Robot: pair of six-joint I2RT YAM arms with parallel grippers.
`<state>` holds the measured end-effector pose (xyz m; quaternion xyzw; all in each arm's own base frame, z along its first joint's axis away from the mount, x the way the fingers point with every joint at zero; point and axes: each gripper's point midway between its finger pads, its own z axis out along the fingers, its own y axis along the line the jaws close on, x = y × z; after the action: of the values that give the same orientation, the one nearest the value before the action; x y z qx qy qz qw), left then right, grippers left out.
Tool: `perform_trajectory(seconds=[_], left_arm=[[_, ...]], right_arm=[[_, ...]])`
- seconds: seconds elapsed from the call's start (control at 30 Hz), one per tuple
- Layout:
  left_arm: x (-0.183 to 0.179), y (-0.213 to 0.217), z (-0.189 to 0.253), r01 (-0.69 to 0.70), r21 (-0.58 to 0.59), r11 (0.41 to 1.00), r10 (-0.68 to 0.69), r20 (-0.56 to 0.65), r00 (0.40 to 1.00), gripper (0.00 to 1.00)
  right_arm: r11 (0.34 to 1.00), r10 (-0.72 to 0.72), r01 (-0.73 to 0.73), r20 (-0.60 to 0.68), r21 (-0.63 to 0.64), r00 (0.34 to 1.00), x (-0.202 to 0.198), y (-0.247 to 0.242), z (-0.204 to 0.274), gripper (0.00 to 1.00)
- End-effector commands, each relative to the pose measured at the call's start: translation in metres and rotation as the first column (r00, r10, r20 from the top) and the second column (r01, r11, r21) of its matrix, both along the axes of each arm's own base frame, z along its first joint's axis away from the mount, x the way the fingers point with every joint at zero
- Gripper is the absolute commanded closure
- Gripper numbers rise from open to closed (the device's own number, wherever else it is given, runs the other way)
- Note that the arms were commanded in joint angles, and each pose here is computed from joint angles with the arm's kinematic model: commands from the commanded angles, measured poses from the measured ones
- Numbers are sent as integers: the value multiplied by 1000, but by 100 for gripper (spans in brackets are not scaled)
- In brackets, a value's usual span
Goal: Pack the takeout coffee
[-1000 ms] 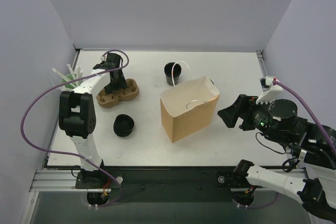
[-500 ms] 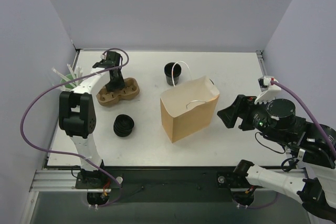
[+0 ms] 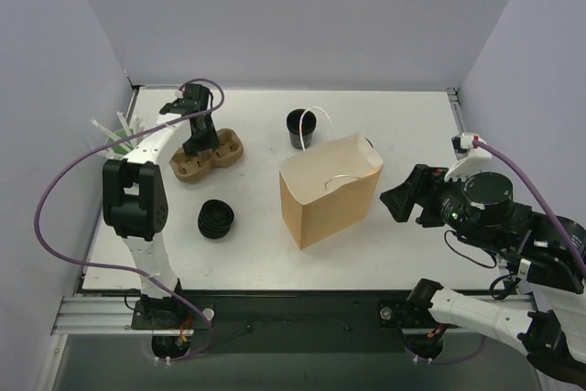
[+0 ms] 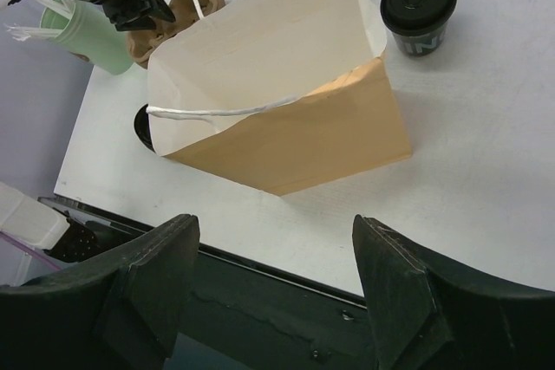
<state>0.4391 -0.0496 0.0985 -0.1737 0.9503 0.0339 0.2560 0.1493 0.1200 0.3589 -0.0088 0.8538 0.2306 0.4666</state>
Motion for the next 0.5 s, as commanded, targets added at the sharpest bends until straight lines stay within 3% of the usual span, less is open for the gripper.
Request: perform_trajectory(seconds=[0.0,0.23,0.47], left_arm=[[8,-2,3,10,-15,1000,-10,14,1000,43],[13,0,-3,11,-4,1000,-11,11,1000,36],[26,1,-1,-3,2,1000,3,26,1000,35]], right_arm=[[999,-32,32,-10,-22,999,2,-4,-5,28],[999,-34,34,-12,-24,999,3,-4,-5,28],[999,-32,32,-5,-40,999,5,-4,-5,28]])
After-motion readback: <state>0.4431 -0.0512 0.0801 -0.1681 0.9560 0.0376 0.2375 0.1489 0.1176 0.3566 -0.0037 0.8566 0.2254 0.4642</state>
